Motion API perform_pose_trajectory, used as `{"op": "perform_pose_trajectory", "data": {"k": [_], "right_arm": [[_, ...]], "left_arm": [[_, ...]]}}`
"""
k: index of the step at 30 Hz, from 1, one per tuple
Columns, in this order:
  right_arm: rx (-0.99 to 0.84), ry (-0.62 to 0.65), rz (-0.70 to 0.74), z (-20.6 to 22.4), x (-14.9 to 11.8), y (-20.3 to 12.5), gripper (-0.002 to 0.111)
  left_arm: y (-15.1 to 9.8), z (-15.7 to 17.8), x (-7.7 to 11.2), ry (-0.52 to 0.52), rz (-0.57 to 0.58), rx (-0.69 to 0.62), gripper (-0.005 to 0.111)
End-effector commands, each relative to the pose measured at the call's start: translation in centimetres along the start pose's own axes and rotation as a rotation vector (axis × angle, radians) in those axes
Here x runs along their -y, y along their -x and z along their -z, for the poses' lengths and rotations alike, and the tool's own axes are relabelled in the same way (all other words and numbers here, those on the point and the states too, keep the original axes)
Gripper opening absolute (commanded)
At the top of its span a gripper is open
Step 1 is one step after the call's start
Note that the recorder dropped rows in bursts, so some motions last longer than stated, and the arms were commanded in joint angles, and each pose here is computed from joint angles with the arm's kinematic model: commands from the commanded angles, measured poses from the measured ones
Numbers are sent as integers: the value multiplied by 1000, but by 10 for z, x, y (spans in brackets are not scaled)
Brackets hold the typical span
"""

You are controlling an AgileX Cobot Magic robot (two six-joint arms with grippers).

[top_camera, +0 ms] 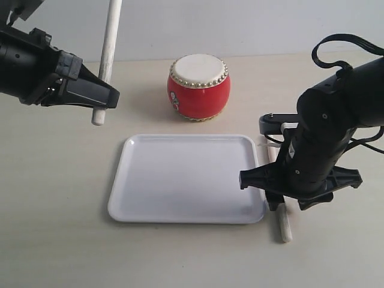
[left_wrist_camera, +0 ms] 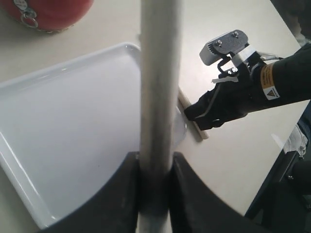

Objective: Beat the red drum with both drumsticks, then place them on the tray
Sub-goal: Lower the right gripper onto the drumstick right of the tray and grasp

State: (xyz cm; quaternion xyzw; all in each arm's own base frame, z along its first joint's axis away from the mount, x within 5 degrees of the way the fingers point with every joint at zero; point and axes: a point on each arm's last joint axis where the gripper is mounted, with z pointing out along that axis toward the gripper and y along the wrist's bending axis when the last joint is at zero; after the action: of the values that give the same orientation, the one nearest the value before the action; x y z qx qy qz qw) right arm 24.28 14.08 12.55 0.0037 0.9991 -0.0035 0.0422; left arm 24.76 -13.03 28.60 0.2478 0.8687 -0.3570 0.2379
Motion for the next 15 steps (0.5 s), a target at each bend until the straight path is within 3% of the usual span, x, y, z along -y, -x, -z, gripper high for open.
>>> {"op": "perform_pose_trajectory", "data": {"k": [1,6,12,15], "right_arm": [[-17,-44,14,-6,3,2,49],[-36,-46,3,-10,3,1,47],[-69,-114,55,-10,9,-2,19],[-52,-141,84,-7,12,0,0]], "left_arm": [[1,2,1,-2,12,19,0],[1,2,1,-2,12,19,0],[1,2,1,-1,10,17,0],[0,2,0,14,0,14,0]]}}
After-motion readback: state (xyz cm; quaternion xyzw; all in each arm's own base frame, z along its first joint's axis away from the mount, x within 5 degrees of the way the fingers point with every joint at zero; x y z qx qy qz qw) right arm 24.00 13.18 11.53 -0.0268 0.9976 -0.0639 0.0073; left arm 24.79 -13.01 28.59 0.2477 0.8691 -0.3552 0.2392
